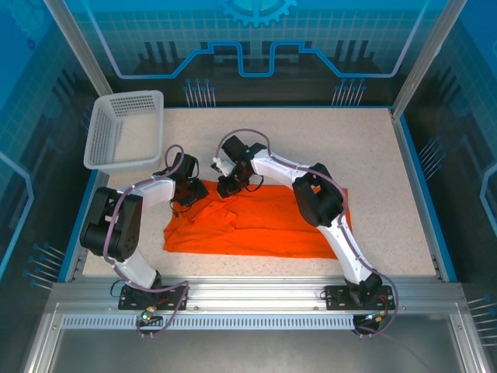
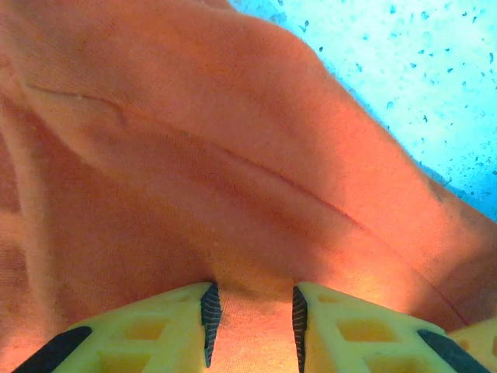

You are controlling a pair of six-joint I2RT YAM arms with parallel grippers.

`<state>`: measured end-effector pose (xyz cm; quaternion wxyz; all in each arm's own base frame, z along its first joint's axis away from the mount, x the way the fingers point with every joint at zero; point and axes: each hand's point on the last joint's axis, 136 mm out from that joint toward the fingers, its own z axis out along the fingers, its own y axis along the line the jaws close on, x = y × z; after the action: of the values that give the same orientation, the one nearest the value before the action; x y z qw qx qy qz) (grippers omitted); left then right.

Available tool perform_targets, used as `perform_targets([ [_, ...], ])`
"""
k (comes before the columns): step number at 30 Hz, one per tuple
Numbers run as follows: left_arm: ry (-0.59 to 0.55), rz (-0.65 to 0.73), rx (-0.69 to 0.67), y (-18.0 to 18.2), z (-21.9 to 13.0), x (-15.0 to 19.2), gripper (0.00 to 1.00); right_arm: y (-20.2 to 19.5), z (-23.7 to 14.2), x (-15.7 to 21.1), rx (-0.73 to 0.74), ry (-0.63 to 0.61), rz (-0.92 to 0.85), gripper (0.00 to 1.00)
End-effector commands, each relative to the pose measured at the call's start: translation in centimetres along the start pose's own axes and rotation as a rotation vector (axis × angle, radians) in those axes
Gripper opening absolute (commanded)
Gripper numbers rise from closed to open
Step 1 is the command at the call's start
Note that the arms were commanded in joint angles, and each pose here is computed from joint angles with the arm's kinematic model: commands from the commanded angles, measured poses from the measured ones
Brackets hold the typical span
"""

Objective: Fold and stack the t-shirts

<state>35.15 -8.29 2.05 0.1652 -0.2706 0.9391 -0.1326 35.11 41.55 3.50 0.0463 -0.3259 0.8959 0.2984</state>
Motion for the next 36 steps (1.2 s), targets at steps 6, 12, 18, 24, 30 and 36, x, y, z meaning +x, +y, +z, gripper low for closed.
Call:
perform_targets([
  [6, 0.009, -0.014, -0.082, 2.5, 0.4, 0.7, 0.34, 4.1, -3.6, -0.1, -0.047, -0.056, -0.105, 0.06],
  [12, 0.008, -0.014, -0.082, 2.5, 0.4, 0.7, 0.34, 4.1, -3.5, 1.5, -0.056, -0.029, -0.109, 0.06],
  [18, 0.004, -0.014, -0.084, 2.5, 0.3, 0.6, 0.35, 3.5, -3.0, 3.3, -0.053, 0.007, -0.098, 0.07],
  [24, 0.001, -0.012, -0.090, 2.6, 0.1, 0.6, 0.35, 3.5, -3.4, 4.1, -0.063, 0.001, -0.097, 0.12],
  [30, -0.006, -0.013, -0.089, 2.6, -0.1, 0.4, 0.36, 4.0, -3.9, 5.2, -0.100, -0.004, -0.110, 0.24],
  [36, -0.001, -0.016, -0.076, 2.3, -0.1, 0.4, 0.36, 4.1, -4.6, 6.3, -0.109, -0.017, -0.116, 0.31],
])
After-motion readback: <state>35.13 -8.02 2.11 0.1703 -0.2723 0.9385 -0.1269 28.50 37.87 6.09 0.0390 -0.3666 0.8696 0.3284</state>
